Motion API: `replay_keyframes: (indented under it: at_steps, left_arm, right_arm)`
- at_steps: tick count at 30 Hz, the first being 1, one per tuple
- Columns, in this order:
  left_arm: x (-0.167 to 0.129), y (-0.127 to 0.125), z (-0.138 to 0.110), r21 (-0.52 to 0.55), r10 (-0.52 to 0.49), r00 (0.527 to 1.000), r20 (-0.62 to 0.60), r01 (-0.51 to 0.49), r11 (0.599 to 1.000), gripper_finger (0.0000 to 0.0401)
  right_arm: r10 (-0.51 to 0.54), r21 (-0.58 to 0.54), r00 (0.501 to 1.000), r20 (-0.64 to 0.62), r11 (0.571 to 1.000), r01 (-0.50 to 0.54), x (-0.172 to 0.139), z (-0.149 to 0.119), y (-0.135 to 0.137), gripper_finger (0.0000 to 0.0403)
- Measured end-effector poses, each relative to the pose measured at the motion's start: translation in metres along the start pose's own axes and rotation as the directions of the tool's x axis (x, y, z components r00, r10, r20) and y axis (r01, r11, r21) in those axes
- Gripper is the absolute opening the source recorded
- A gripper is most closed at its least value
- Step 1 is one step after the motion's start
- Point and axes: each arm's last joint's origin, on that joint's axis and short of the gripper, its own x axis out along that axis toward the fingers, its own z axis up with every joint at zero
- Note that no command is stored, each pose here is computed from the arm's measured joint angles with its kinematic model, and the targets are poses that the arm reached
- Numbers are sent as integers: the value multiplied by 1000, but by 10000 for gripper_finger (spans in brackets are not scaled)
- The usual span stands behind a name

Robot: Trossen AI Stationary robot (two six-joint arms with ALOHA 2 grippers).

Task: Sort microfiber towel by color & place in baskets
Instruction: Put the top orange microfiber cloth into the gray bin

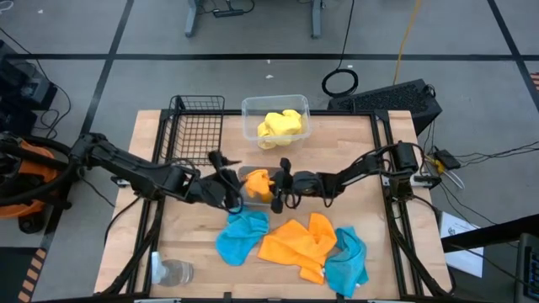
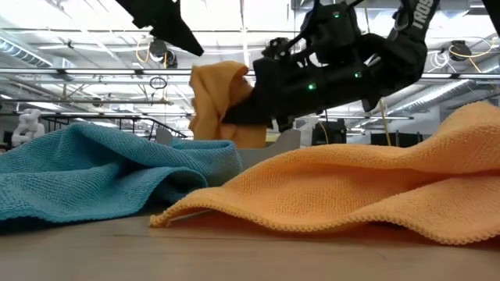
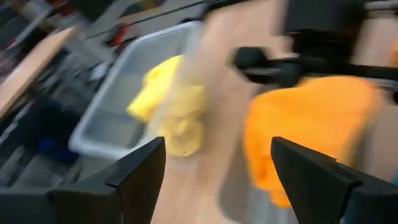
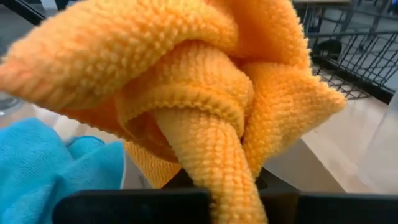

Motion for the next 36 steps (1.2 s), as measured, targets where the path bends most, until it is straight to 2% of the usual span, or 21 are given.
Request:
replay_keyframes:
  at_steps: [5, 9, 14, 18, 23, 28, 31, 33, 36]
  left_arm:
    - [12, -8, -4, 106, -186, 978, 91, 176, 979, 294]
    - [23, -4, -4, 111, -281, 949, 142, 267, 957, 294]
    - [39, 6, -10, 82, -264, 958, 110, 256, 963, 294]
    - [57, 5, -16, 86, -318, 946, 67, 312, 946, 282]
    - [76, 0, -26, 166, -330, 944, -16, 328, 930, 215]
    - [83, -4, -31, 220, -384, 922, -47, 385, 897, 100]
    - [85, -2, -32, 212, -381, 923, -54, 383, 899, 30]
    - [85, -1, -34, 205, -379, 922, -74, 386, 899, 14]
    - [86, 1, -36, 188, -376, 922, -91, 387, 903, 26]
  right_arm:
    - [-10, 8, 999, -41, 1000, 10, 1, -3, 0, 26]
    - [-19, 54, 998, -53, 998, 22, 2, -3, -4, 67]
    - [-18, 59, 998, -58, 998, 22, 2, -4, -4, 114]
    - [-18, 58, 998, -67, 998, 22, 2, -5, -4, 140]
    - [-23, 48, 995, -99, 998, 28, -1, -2, -5, 160]
    - [-19, 45, 993, -113, 999, 24, -4, 3, -5, 174]
    - [-21, 21, 989, -149, 999, 25, -7, 10, -3, 184]
    - [-24, 2, 983, -181, 1000, 25, -11, 16, -3, 191]
    - [-24, -57, 974, -223, 998, 12, -16, 27, -1, 197]
